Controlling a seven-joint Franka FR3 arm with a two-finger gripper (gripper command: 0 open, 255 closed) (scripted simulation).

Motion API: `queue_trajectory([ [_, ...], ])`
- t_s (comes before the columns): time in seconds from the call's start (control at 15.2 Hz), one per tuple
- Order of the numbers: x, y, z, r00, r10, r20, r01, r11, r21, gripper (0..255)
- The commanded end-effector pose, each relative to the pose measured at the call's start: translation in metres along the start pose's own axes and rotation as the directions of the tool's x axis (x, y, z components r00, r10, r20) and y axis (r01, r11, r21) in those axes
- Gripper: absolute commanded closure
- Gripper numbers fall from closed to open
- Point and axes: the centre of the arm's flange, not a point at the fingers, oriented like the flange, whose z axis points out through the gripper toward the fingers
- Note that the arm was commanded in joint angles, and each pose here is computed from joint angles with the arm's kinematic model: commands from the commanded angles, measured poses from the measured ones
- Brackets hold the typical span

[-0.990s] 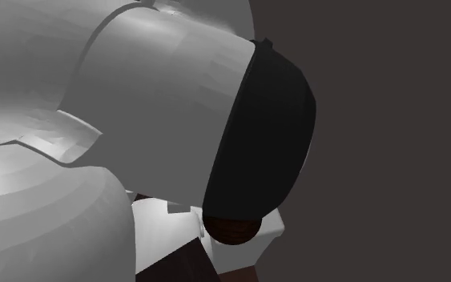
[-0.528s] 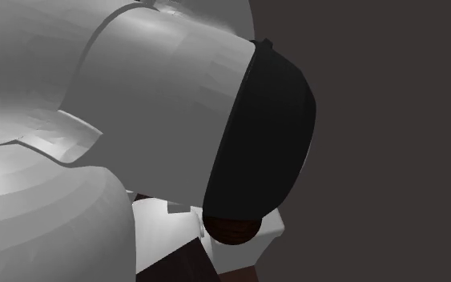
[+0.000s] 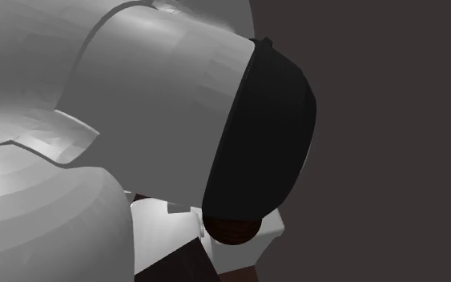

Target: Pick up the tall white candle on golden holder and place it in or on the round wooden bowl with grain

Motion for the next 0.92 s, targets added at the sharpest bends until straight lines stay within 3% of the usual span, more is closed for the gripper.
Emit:
queue_trajectory([
  [0.0, 0.0, 0.0, -0.008, 1.0, 0.0, 0.0, 0.0, 1.0, 0.0, 255],
  [0.86, 0.0, -0.001, -0.076, 1.0, 0.0, 0.0, 0.0, 1.0, 0.0, 255],
])
